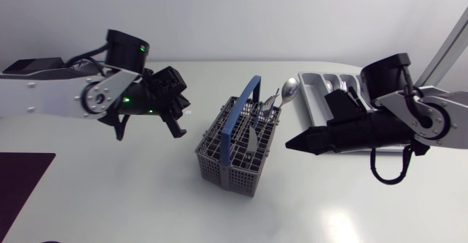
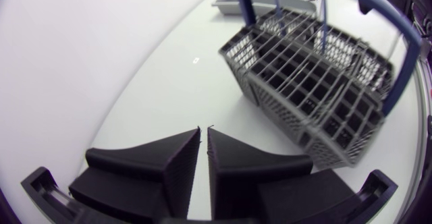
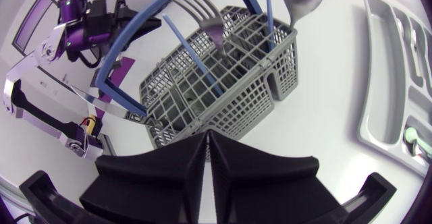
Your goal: Unload the cutlery basket into the drawer organizer.
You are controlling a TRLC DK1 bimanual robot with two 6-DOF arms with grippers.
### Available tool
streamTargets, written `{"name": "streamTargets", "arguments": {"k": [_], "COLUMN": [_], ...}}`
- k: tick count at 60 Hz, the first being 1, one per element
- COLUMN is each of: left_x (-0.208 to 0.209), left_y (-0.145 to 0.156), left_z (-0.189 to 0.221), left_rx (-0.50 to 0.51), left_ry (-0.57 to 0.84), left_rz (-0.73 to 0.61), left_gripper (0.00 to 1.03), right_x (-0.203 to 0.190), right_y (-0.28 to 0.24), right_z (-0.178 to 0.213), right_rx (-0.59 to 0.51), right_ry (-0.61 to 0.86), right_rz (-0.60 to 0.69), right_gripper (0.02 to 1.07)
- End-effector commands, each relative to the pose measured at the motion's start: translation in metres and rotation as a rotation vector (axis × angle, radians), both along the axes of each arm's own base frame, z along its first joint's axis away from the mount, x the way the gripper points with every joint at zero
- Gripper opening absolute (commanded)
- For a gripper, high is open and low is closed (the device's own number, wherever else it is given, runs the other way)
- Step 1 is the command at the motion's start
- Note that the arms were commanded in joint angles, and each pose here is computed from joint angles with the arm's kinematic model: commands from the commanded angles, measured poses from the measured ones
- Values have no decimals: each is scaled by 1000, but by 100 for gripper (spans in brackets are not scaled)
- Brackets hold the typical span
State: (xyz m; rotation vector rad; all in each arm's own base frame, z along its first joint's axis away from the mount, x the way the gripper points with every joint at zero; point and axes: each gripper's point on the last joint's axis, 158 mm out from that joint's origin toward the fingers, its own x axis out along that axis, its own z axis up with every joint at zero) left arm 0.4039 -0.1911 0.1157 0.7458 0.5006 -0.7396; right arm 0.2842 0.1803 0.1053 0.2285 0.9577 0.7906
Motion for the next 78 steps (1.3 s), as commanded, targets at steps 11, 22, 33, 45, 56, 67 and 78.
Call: {"name": "streamTargets", "arguments": {"k": [11,22,33,45,56,67,78], "left_x": [-90,-125,-127,-135,-143,-146,-151], "left_y": [-44,-83,-112,-134,-141,-148,-152], "left_z": [63,81,76,59,54,49,40], "left_rx": [-30,-2,-20,-2,7,24,48], "left_ry": [-66,-57,45,131,166,177,202], "left_rz": [-216,-380,-481,-575,-632,-660,-686], "left_gripper": [41,56,58,60,60,60,60], "right_x": [-13,-28,-46,-59,-63,-65,-66], "right_y": [-5,-6,-5,-5,-5,-4,-5], "right_z": [23,29,31,24,20,20,17], "right_rx": [22,23,25,15,5,8,7], "right_ry": [-119,-169,-216,-232,-240,-244,-242], "right_rz": [32,50,77,113,132,146,149], "right_gripper": [20,50,90,96,98,98,98]}}
